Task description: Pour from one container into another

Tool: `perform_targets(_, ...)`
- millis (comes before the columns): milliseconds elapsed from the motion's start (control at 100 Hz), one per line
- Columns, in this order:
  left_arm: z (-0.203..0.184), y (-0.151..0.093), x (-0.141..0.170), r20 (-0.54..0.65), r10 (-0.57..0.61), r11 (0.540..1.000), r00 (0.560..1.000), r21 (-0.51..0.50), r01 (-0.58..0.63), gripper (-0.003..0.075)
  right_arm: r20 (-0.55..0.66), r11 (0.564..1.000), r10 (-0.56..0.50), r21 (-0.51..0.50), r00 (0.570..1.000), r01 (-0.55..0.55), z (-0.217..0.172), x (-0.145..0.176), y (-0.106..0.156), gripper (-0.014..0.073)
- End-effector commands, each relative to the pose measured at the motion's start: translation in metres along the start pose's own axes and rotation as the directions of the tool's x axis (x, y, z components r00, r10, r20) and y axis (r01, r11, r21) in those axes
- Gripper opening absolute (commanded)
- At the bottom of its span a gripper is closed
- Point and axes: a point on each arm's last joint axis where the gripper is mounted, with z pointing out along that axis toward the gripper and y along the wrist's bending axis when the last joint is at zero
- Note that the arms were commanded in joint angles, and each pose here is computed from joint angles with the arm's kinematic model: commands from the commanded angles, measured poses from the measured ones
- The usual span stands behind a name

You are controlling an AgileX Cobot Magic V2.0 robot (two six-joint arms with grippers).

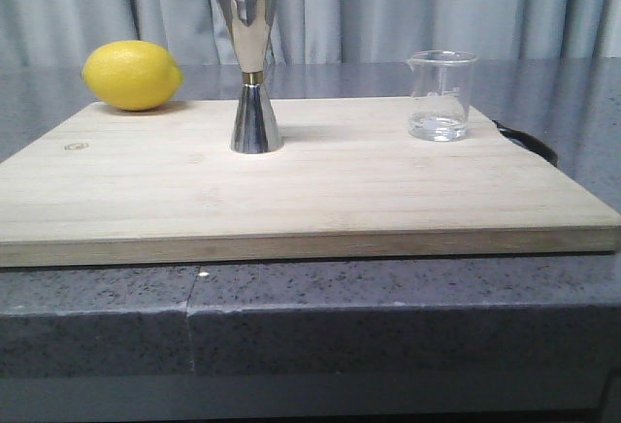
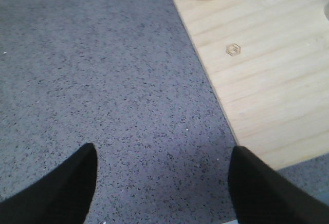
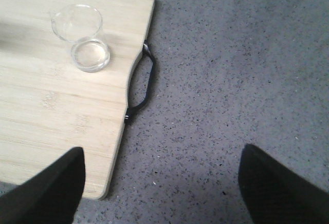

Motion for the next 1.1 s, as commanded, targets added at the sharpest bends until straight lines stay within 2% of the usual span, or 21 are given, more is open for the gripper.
perform_targets(0, -0.013, 0.003, 0.004, 0.184, -0.082, 0.996, 0.979, -0.024, 0.088, 0.0493, 0.164, 1.000, 0.010, -0.021, 0.986, -0.007, -0.014, 0.001, -0.002, 0.0550)
perform_targets(220, -0.017, -0.004, 0.035, 0.363, -0.140, 0.990, 0.921, 0.039, 0.135, 0.0494, 0.322, 0.998, 0.017, -0.063, 0.946, 0.004, -0.023, 0.025, -0.003, 0.0550)
perform_targets(310, -0.013, -0.007, 0.039, 0.396, -0.162, 0.987, 0.904, 0.068, 0.147, 0.0494, 0.371, 0.997, 0.023, -0.080, 0.928, 0.007, -0.024, 0.029, -0.002, 0.0550)
perform_targets(490, -0.005, -0.009, 0.041, 0.416, -0.181, 0.983, 0.891, 0.090, 0.157, 0.0488, 0.375, 0.996, 0.025, -0.085, 0.927, 0.007, -0.022, 0.030, -0.001, 0.0538)
perform_targets(570, -0.003, -0.010, 0.042, 0.415, -0.183, 0.983, 0.891, 0.093, 0.158, 0.0441, 0.374, 0.996, 0.025, -0.085, 0.927, 0.008, -0.022, 0.030, -0.001, 0.0452)
perform_targets(710, -0.002, -0.010, 0.043, 0.418, -0.184, 0.983, 0.889, 0.095, 0.159, 0.0291, 0.374, 0.996, 0.025, -0.085, 0.927, 0.008, -0.022, 0.030, -0.001, 0.0215)
perform_targets(830, -0.002, -0.010, 0.042, 0.425, -0.186, 0.982, 0.886, 0.097, 0.160, 0.0162, 0.373, 0.996, 0.025, -0.085, 0.927, 0.008, -0.021, 0.030, -0.001, 0.0063)
perform_targets(990, -0.002, -0.010, 0.043, 0.423, -0.186, 0.982, 0.887, 0.097, 0.160, 0.0034, 0.373, 0.996, 0.025, -0.085, 0.927, 0.008, -0.021, 0.030, -0.001, -0.0039)
perform_targets(1090, -0.002, -0.010, 0.043, 0.424, -0.186, 0.982, 0.887, 0.097, 0.160, -0.0019, 0.373, 0.996, 0.025, -0.085, 0.927, 0.008, -0.021, 0.030, -0.001, -0.0056)
